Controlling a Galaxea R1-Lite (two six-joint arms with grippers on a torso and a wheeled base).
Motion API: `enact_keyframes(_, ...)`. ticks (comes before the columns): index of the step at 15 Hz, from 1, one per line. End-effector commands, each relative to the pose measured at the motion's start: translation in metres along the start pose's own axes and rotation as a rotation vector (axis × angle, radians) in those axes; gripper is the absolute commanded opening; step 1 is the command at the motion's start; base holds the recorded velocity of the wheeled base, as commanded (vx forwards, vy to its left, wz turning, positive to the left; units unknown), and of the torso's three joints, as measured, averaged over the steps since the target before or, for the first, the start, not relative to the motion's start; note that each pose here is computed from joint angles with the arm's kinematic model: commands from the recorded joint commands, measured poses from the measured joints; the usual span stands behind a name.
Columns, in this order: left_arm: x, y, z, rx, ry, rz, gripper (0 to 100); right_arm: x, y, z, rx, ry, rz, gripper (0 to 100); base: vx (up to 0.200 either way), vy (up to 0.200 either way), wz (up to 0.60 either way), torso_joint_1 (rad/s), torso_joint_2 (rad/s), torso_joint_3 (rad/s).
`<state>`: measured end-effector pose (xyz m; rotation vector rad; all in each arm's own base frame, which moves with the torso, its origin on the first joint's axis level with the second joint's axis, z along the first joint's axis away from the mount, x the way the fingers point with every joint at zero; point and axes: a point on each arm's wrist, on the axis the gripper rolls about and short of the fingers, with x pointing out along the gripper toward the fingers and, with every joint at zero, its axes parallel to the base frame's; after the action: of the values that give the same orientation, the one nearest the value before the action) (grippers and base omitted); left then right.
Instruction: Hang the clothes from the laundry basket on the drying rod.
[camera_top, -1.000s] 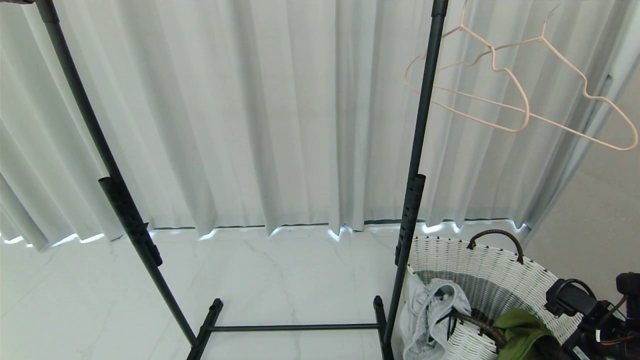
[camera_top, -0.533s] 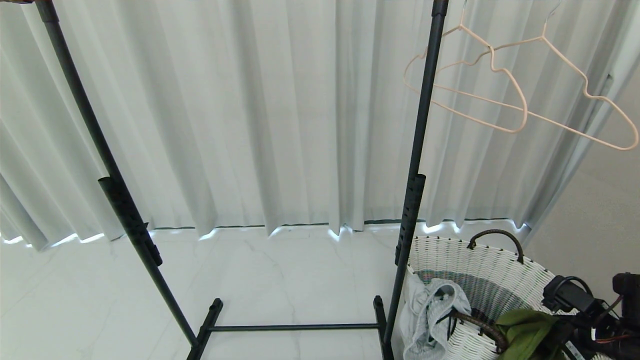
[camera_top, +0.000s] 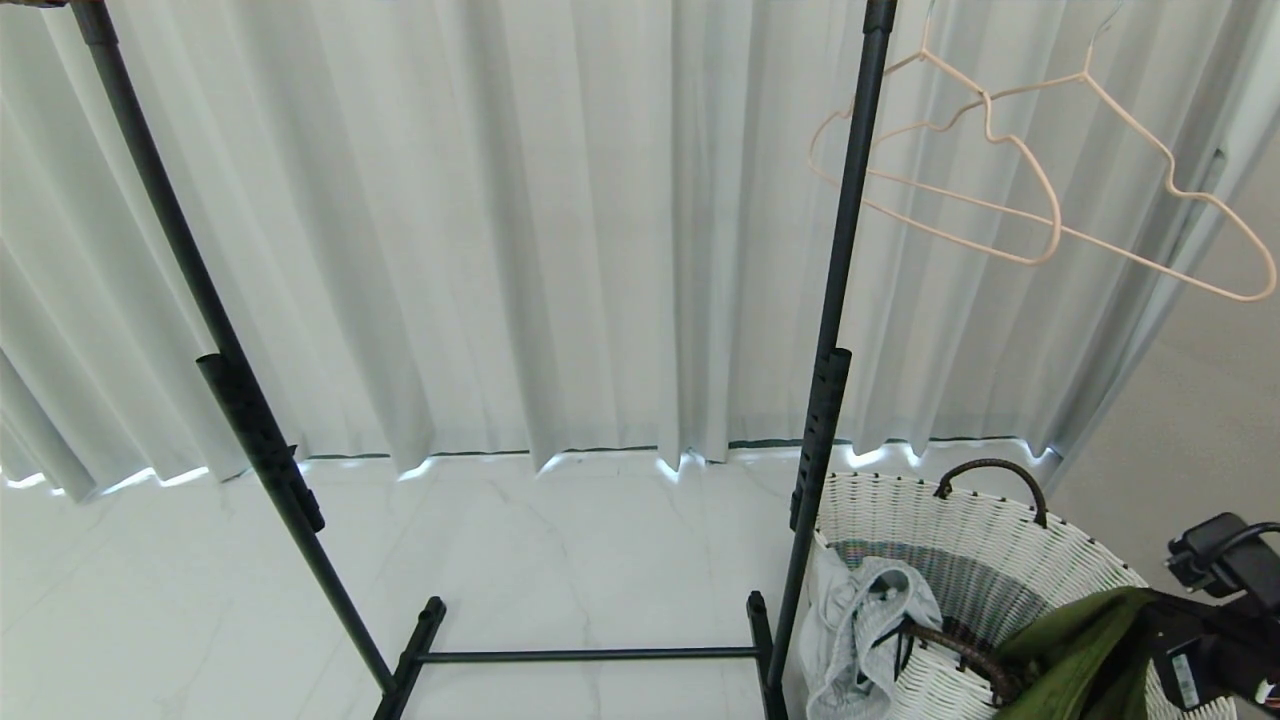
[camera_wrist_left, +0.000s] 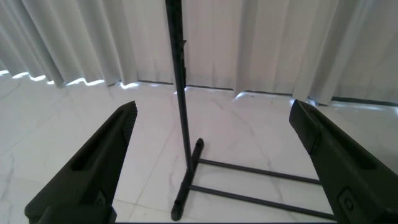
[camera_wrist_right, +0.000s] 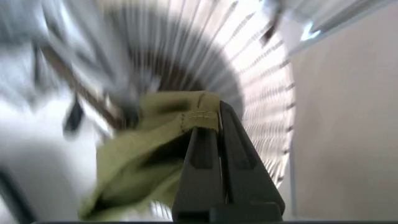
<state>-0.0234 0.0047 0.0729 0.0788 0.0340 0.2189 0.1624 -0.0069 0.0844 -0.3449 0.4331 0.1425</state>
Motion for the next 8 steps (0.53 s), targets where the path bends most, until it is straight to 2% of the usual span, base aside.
enact_keyframes(1, 0.000, 0.000, 0.000, -0.004, 0.000, 0.001, 100, -0.032, -0.003, 0.018, 0.022, -0.180, -0.078, 0, 0.000, 0.000, 0.00, 0.000, 0.00, 0.000)
enact_keyframes(2, 0.000, 0.000, 0.000, -0.006, -0.001, 0.001, 100, -0.034, -0.003, 0.019, 0.024, -0.190, -0.081, 0, 0.000, 0.000, 0.00, 0.000, 0.00, 0.000)
enact_keyframes(3, 0.000, 0.000, 0.000, -0.026, 0.001, 0.004, 100, -0.045, -0.005, 0.024, 0.049, -0.254, -0.112, 0, 0.000, 0.000, 0.00, 0.000, 0.00, 0.000)
enact_keyframes(5, 0.000, 0.000, 0.000, -0.026, 0.001, 0.004, 100, -0.055, -0.014, 0.036, 0.074, -0.317, -0.195, 0, 0.000, 0.000, 0.00, 0.000, 0.00, 0.000)
enact_keyframes(8, 0.000, 0.000, 0.000, -0.001, 0.001, 0.002, 100, -0.076, -0.020, 0.050, 0.119, -0.281, -0.193, 0, 0.000, 0.000, 0.00, 0.000, 0.00, 0.000)
